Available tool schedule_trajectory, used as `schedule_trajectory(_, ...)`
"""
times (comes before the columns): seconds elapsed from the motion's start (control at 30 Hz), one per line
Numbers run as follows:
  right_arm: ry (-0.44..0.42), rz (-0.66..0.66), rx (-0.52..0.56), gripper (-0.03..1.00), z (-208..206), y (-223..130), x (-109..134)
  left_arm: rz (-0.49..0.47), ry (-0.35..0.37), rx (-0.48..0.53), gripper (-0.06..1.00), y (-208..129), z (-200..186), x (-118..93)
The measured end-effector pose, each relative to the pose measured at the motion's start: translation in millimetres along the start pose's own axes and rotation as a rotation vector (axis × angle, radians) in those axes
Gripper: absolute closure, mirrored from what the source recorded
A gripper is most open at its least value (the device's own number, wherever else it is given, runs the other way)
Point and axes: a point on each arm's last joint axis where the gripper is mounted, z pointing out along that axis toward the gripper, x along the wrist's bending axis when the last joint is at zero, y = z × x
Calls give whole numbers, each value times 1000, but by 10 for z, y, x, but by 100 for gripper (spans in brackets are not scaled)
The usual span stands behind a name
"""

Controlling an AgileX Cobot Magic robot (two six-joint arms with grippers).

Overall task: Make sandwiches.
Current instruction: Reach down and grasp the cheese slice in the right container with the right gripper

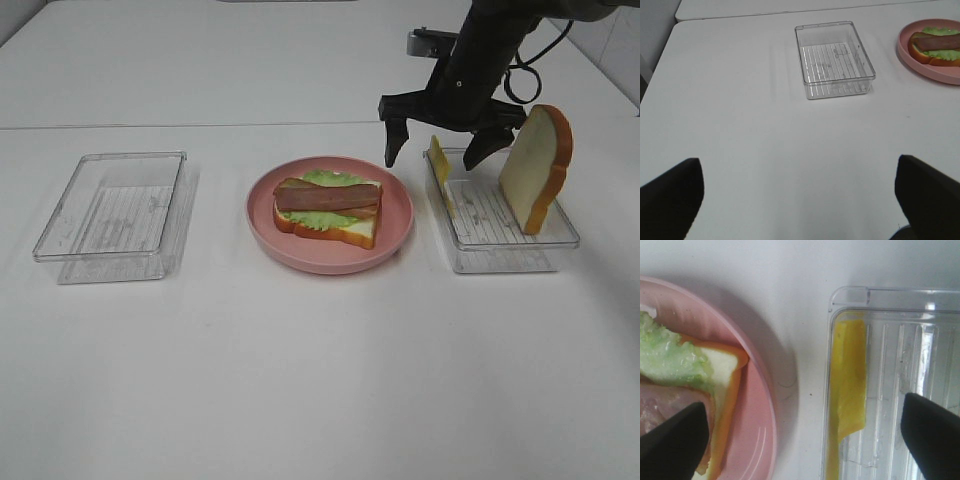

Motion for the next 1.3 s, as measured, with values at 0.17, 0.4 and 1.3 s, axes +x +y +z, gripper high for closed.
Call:
schedule_trajectory(0.17, -1, 1, 9, 3, 48, -5, -5, 0, 1, 0, -4, 0, 0, 1)
schedule_trajectory(0.4, 0, 2, 7, 23, 53, -3, -5, 1, 2, 0, -4, 0, 0, 2)
schedule_trajectory(1.3, -4, -1, 2, 42, 53, 1, -9, 2, 4, 0, -3, 0, 0, 3)
